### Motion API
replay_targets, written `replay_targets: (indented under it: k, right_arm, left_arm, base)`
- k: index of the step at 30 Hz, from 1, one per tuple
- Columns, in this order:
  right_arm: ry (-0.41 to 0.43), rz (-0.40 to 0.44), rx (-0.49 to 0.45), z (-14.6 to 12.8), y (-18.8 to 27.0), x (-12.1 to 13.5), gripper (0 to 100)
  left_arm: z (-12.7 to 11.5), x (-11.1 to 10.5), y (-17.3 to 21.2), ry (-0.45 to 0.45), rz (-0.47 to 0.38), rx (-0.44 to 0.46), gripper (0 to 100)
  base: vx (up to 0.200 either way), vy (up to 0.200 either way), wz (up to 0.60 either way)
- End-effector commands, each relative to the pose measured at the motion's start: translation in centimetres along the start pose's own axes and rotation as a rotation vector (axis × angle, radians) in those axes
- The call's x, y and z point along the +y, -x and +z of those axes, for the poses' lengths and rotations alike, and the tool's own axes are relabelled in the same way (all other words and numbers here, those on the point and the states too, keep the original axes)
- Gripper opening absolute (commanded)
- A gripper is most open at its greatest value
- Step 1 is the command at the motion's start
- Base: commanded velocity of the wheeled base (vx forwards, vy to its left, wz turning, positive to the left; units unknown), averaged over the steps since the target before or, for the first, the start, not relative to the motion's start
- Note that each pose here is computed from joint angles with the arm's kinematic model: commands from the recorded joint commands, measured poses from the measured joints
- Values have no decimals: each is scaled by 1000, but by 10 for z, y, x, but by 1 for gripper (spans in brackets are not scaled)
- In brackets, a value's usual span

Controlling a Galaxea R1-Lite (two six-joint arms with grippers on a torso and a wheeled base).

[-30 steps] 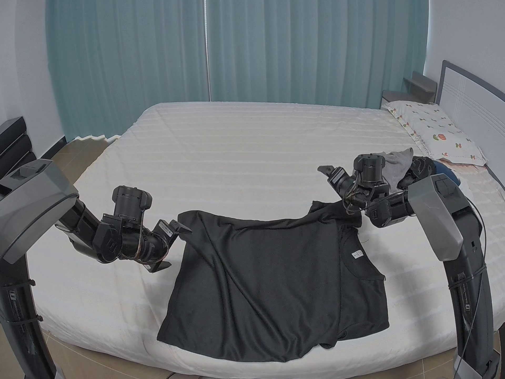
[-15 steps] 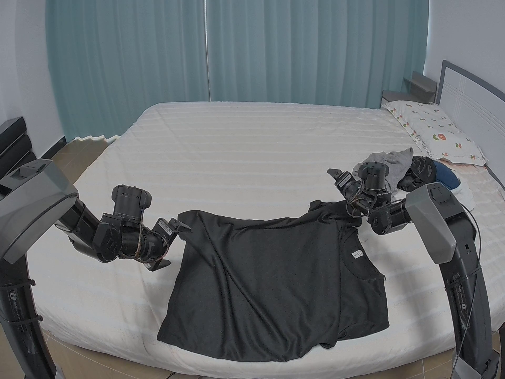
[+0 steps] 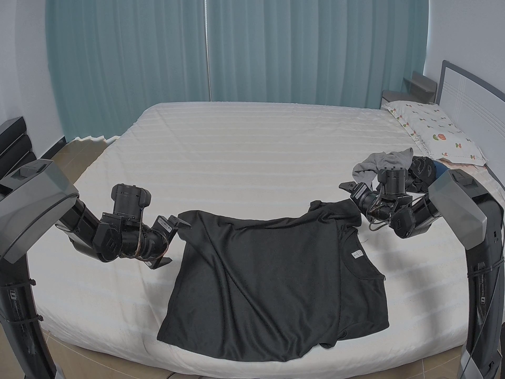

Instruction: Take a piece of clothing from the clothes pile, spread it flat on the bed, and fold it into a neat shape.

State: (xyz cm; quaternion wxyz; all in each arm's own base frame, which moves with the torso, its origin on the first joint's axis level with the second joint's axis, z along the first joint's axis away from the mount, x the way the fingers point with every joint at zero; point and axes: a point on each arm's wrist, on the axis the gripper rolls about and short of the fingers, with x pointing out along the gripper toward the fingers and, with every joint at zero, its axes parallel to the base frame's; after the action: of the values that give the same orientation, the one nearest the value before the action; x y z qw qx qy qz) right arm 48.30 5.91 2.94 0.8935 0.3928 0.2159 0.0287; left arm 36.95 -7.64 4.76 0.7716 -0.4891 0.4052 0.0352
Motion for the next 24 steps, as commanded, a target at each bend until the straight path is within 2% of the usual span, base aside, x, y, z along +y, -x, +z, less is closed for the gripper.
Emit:
replay_targets:
  k: [1, 7, 22, 23, 24]
  right_arm:
    - [17, -17, 1, 7, 0, -11, 100]
    - [85, -29, 45, 3, -16, -29, 100]
    - [90, -67, 76, -2, -44, -38, 100]
    - [92, -68, 77, -3, -45, -39, 0]
    - [91, -71, 79, -4, -47, -41, 0]
  left_arm:
    - [0, 1, -1, 5, 3, 2, 100]
    - [-1, 5, -5, 7, 19, 6, 100]
    - [-2, 7, -4, 9, 25, 4, 100]
    - [-2, 6, -3, 9, 24, 4, 100]
    - [-2, 6, -3, 9, 24, 4, 100]
  base:
    - [0, 0, 0]
    - [0, 0, 0]
    - [0, 0, 0]
    - [0, 0, 0]
    - [0, 0, 0]
